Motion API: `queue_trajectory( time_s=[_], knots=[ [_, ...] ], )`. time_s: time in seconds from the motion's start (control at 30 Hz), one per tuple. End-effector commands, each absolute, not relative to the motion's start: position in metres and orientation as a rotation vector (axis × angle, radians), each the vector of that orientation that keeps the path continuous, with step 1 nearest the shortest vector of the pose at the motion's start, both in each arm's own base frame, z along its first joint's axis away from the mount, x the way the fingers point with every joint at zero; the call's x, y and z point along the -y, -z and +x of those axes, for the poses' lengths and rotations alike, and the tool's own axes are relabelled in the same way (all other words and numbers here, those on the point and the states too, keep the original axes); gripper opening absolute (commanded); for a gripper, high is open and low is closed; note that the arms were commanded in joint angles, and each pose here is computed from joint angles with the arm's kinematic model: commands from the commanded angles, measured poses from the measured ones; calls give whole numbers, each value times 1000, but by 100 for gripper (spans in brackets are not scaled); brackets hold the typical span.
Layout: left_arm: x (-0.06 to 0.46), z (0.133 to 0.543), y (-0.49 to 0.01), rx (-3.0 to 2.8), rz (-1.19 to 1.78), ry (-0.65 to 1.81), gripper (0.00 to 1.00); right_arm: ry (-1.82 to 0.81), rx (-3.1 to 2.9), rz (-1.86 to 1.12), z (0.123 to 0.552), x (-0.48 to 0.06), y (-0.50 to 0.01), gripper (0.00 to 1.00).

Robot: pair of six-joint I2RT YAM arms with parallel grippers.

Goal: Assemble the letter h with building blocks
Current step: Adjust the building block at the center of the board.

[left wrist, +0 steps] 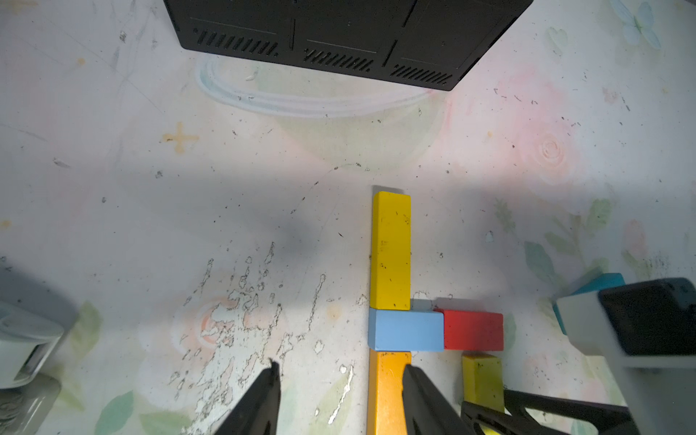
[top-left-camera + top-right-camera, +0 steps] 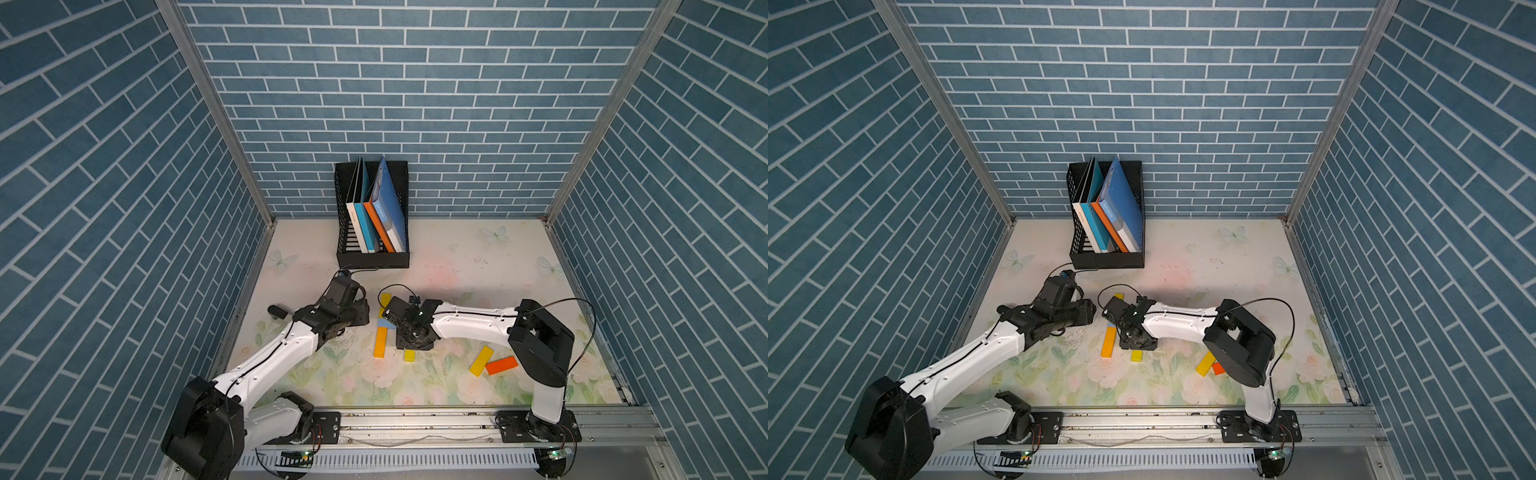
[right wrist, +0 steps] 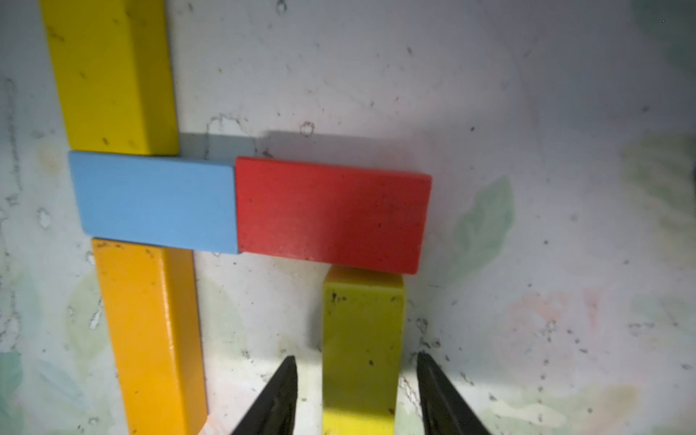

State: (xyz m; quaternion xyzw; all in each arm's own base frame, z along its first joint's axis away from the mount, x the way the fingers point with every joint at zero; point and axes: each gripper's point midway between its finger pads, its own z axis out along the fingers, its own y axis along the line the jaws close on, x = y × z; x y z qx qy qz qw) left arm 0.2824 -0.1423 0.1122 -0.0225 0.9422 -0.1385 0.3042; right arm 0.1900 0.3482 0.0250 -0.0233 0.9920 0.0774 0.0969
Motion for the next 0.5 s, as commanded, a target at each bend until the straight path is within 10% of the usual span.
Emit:
queue_trajectory(
  time_s=[0.0, 0.47],
  knots=[
    [140, 281, -105, -2513, -50, 348, 57, -188, -2962, 1, 188, -342, -13, 50],
    [141, 281, -107, -2507, -45, 353, 57, -173, -2990, 73, 184, -339, -1, 31]
  ],
)
